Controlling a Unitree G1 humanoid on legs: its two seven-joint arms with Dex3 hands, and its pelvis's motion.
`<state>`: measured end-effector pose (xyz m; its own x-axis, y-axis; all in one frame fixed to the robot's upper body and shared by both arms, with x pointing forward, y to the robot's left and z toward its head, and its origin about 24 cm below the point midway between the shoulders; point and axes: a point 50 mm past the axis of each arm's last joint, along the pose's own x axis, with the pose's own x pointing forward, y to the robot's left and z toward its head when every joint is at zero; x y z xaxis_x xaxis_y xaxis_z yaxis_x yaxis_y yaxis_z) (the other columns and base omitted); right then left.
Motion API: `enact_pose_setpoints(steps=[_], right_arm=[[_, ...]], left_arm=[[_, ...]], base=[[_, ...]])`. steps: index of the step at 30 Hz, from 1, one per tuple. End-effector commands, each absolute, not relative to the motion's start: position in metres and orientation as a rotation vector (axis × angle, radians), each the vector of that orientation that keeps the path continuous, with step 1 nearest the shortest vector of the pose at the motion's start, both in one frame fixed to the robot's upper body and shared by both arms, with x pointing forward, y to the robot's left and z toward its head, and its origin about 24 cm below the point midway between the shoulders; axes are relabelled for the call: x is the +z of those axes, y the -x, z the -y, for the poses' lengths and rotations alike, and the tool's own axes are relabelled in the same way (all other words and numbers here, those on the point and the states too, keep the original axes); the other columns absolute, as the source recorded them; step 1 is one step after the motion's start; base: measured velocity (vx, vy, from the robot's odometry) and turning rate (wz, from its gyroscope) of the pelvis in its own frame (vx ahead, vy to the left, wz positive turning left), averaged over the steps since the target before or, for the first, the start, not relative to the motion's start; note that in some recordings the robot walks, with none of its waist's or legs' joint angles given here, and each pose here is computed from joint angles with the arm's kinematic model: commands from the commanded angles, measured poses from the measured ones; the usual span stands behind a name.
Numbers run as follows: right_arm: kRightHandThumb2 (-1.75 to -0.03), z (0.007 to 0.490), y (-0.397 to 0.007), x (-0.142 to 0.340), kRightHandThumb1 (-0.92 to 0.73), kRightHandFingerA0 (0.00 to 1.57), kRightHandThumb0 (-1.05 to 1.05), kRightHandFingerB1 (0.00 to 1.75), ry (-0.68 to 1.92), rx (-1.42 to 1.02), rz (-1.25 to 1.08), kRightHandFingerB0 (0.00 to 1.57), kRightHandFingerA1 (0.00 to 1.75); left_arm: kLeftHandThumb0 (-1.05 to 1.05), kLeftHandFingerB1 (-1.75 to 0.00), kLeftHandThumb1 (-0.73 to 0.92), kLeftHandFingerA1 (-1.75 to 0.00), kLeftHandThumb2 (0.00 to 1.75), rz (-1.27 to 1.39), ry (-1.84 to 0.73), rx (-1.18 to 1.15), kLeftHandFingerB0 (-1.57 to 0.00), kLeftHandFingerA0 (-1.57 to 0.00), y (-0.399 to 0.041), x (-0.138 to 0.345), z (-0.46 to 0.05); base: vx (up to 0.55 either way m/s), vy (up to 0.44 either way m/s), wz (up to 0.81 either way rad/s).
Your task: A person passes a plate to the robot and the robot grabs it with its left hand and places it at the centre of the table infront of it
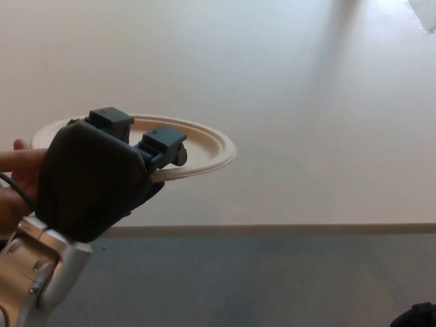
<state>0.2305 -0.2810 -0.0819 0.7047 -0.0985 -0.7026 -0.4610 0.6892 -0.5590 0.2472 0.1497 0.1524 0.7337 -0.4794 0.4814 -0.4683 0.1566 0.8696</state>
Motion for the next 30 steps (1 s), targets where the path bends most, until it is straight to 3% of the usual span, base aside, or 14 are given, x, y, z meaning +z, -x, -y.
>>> enact_pose_setpoints(steps=[1,7,9,16,18,23,27,28,29,30], right_arm=[[-0.60,0.288,-0.229,-0.079,-0.67,0.82,-0.51,0.54,0.812,0.227,-0.786,0.58,0.68],[-0.60,0.288,-0.229,-0.079,-0.67,0.83,-0.50,0.55,0.809,0.225,-0.781,0.60,0.69],[-0.60,0.288,-0.230,-0.079,-0.67,0.84,-0.51,0.55,0.823,0.230,-0.784,0.61,0.69],[-0.60,0.287,-0.229,-0.080,-0.68,0.83,-0.51,0.54,0.822,0.227,-0.783,0.58,0.68],[-0.60,0.288,-0.231,-0.078,-0.67,0.81,-0.51,0.55,0.821,0.230,-0.776,0.59,0.68],[-0.59,0.288,-0.231,-0.078,-0.67,0.81,-0.51,0.55,0.817,0.225,-0.777,0.60,0.68],[-0.59,0.287,-0.232,-0.078,-0.67,0.83,-0.50,0.54,0.822,0.224,-0.774,0.61,0.68],[-0.59,0.286,-0.231,-0.078,-0.67,0.82,-0.50,0.55,0.817,0.224,-0.772,0.61,0.68],[-0.59,0.286,-0.231,-0.079,-0.67,0.82,-0.51,0.56,0.816,0.225,-0.770,0.61,0.68],[-0.59,0.286,-0.231,-0.079,-0.67,0.82,-0.51,0.56,0.816,0.226,-0.769,0.61,0.68]], left_arm=[[-0.25,-0.98,0.52,-1.56,0.55,0.934,-1.421,0.043,-0.76,-1.06,-0.243,0.152,-0.152],[-0.23,-1.03,0.53,-1.56,0.56,0.973,-1.412,0.058,-0.75,-1.06,-0.243,0.153,-0.151],[-0.21,-1.13,0.52,-1.60,0.59,0.981,-1.411,0.063,-0.70,-1.02,-0.244,0.154,-0.151],[-0.23,-1.07,0.58,-1.55,0.57,0.999,-1.375,0.089,-0.73,-1.02,-0.251,0.161,-0.154],[-0.16,-1.17,0.59,-1.59,0.57,1.012,-1.334,0.120,-0.72,-0.95,-0.268,0.163,-0.159],[-0.21,-1.08,0.58,-1.63,0.61,1.016,-1.354,0.135,-0.77,-0.92,-0.289,0.159,-0.162],[-0.21,-1.12,0.62,-1.66,0.60,0.963,-1.396,0.104,-0.70,-0.87,-0.313,0.148,-0.162],[-0.17,-1.07,0.60,-1.65,0.58,0.934,-1.416,0.077,-0.70,-0.87,-0.319,0.144,-0.162],[-0.23,-0.61,0.57,-1.58,0.59,0.910,-1.430,0.046,-0.84,-0.91,-0.325,0.139,-0.160],[-0.23,-0.61,0.57,-1.58,0.59,0.890,-1.439,0.019,-0.84,-0.91,-0.330,0.134,-0.159]], base=[[0.00,0.000,0.00],[0.00,0.000,0.00],[0.00,0.000,0.00],[0.00,0.000,0.00],[0.00,0.000,0.00],[0.00,0.000,0.00],[0.00,0.000,0.00],[0.00,0.000,0.00],[0.00,0.000,0.00],[0.00,0.000,0.00]])
